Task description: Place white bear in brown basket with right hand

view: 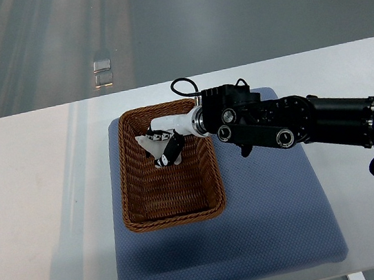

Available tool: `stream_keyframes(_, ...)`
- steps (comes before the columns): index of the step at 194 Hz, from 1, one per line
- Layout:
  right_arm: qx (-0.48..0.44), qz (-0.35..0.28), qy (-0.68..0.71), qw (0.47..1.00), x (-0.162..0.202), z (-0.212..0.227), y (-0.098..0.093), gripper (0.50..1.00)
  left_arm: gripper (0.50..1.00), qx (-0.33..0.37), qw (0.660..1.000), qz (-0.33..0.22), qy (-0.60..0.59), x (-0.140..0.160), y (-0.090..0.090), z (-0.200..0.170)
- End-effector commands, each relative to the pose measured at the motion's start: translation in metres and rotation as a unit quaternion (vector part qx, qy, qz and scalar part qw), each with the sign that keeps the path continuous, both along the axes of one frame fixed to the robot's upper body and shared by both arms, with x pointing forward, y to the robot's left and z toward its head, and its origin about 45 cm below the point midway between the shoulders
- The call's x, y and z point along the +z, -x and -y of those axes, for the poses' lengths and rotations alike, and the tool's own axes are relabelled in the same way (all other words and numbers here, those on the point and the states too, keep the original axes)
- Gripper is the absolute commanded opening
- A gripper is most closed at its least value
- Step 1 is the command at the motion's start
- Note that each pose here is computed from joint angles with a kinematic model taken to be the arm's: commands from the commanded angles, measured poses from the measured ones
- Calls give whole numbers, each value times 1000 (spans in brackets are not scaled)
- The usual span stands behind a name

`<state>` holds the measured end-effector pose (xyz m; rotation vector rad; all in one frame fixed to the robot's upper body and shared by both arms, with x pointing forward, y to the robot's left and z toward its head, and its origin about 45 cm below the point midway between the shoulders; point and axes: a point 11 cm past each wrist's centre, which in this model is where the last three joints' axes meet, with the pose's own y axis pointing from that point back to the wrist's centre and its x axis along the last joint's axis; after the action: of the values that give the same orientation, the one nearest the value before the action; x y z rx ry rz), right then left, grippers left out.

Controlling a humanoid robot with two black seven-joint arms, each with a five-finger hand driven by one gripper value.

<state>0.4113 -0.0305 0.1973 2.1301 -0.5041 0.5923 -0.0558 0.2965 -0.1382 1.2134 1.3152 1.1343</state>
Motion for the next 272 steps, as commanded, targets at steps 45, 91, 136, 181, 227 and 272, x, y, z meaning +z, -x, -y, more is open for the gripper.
stream_keyframes(45,-12,-6,-1,1000,-13,6,3,682,1000,-1,1000,0,0,0,0,0)
stream_keyframes(91,-12,-5,-4,1000,-10,6,1,750,1000,-1,1000,0,0,0,0,0)
stream_keyframes(136,-14,-2,-9,1000,-5,4,-1,858,1000,0,1000,0,0,0,0,0)
stream_keyframes(181,-20,3,-29,999,7,0,-6,891,1000,0,1000,0,0,0,0,0)
stream_keyframes(227,-54,16,-146,988,69,-12,-29,893,1000,0,1000,0,0,0,0,0)
stream_keyframes(272,-204,17,-336,919,94,50,-65,895,1000,-1,1000,0,2,0,0,1)
